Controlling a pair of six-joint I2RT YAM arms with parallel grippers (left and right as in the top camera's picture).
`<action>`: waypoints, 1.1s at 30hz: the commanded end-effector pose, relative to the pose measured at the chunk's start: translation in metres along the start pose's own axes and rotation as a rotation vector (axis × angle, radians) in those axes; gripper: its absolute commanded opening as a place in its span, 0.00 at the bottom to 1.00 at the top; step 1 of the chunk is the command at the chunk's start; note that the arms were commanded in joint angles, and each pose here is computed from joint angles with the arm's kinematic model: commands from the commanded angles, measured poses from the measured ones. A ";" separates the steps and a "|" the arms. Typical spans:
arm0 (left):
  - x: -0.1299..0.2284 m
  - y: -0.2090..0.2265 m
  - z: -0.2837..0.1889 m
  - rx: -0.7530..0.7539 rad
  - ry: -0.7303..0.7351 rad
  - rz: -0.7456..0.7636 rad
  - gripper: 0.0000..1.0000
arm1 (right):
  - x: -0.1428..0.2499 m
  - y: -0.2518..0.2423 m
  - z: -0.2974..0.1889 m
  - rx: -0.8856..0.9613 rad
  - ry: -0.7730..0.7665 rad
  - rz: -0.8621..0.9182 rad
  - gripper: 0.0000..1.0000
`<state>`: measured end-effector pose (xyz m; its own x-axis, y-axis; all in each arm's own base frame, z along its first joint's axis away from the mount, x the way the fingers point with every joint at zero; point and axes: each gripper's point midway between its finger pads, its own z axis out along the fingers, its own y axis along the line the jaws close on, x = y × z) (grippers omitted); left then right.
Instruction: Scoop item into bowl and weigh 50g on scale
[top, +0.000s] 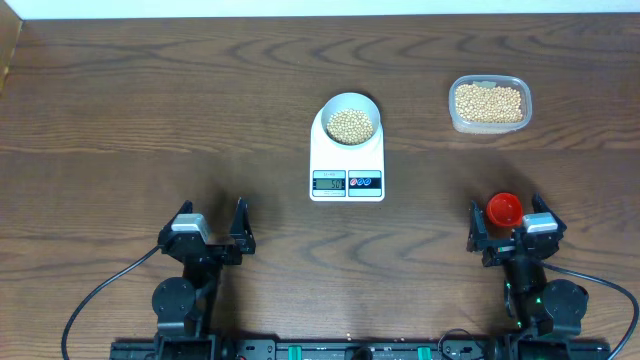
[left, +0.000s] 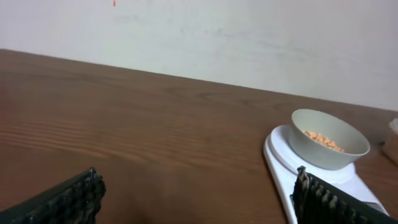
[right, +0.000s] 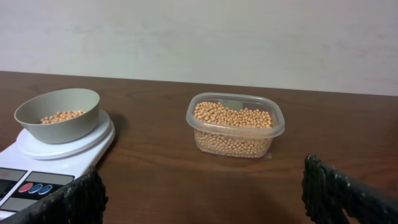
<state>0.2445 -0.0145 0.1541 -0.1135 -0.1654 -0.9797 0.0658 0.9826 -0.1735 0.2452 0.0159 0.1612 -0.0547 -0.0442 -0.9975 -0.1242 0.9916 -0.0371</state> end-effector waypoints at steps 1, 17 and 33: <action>0.014 0.008 0.000 -0.033 0.041 0.080 0.99 | 0.001 0.001 0.000 -0.003 -0.001 -0.013 0.99; 0.015 0.007 0.000 -0.030 0.045 0.103 0.99 | 0.001 0.001 0.000 -0.003 -0.001 -0.013 0.99; 0.015 0.006 0.001 -0.026 0.043 0.092 0.99 | 0.001 0.001 0.000 -0.003 -0.001 -0.013 0.99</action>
<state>0.2446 -0.0120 0.1539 -0.1068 -0.0696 -0.9918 0.0620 0.9951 -0.0765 0.2452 0.0159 0.1612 -0.0547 -0.0442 -0.9975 -0.1242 0.9916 -0.0371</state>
